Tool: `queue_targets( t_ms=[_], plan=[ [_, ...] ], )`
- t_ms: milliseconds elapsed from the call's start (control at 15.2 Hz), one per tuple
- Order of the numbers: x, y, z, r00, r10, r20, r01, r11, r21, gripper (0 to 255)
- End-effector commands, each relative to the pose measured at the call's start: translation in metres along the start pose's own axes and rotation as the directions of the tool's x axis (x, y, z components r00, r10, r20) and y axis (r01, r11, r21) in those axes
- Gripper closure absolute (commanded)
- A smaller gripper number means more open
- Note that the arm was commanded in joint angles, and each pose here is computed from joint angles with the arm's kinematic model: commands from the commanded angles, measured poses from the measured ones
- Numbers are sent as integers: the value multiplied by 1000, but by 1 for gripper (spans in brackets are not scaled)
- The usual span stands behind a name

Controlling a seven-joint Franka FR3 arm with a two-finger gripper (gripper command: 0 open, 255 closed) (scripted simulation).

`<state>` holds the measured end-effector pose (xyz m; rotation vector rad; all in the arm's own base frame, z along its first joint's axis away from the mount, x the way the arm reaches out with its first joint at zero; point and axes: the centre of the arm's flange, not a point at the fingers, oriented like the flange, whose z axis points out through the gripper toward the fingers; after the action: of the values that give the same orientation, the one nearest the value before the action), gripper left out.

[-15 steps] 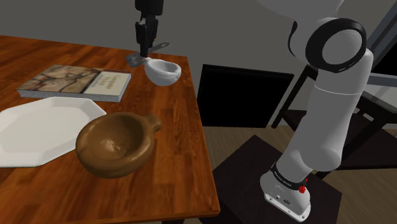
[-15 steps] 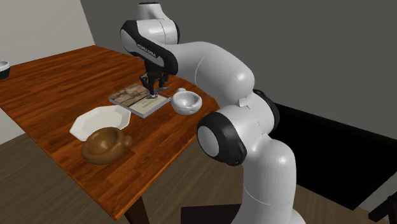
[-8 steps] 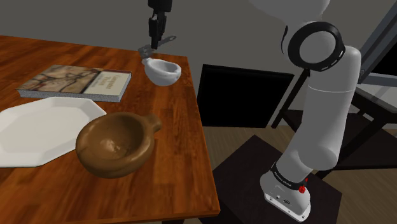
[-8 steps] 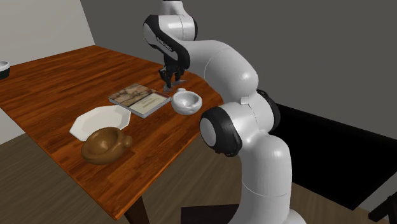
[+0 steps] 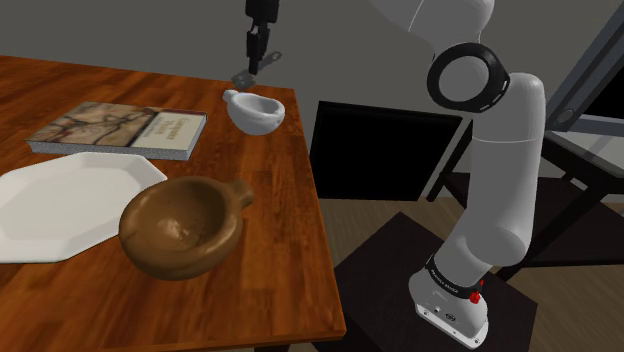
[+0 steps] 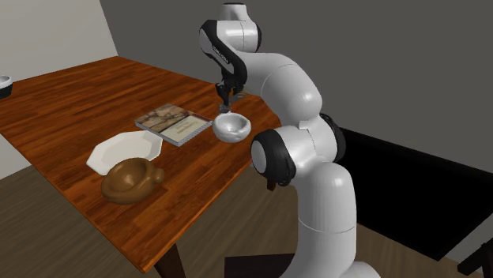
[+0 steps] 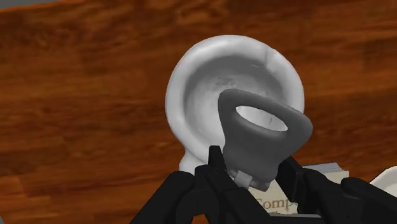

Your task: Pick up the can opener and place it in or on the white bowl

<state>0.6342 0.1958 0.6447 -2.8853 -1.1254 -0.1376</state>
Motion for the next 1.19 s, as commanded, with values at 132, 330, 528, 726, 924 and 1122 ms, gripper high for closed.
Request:
queue_targets(
  t_ms=[132, 330, 528, 726, 924, 1122],
  plan=[
    [-2, 2, 20, 1000, 0, -1, 0, 1000, 0, 255],
    [-4, 2, 36, 1000, 0, -1, 0, 1000, 0, 255],
    [-5, 2, 51, 1000, 0, -1, 0, 1000, 0, 255],
    [-6, 2, 59, 1000, 0, -1, 0, 1000, 0, 255],
    [-6, 2, 59, 1000, 0, -1, 0, 1000, 0, 255],
    [-6, 2, 59, 1000, 0, -1, 0, 1000, 0, 255]
  ],
)
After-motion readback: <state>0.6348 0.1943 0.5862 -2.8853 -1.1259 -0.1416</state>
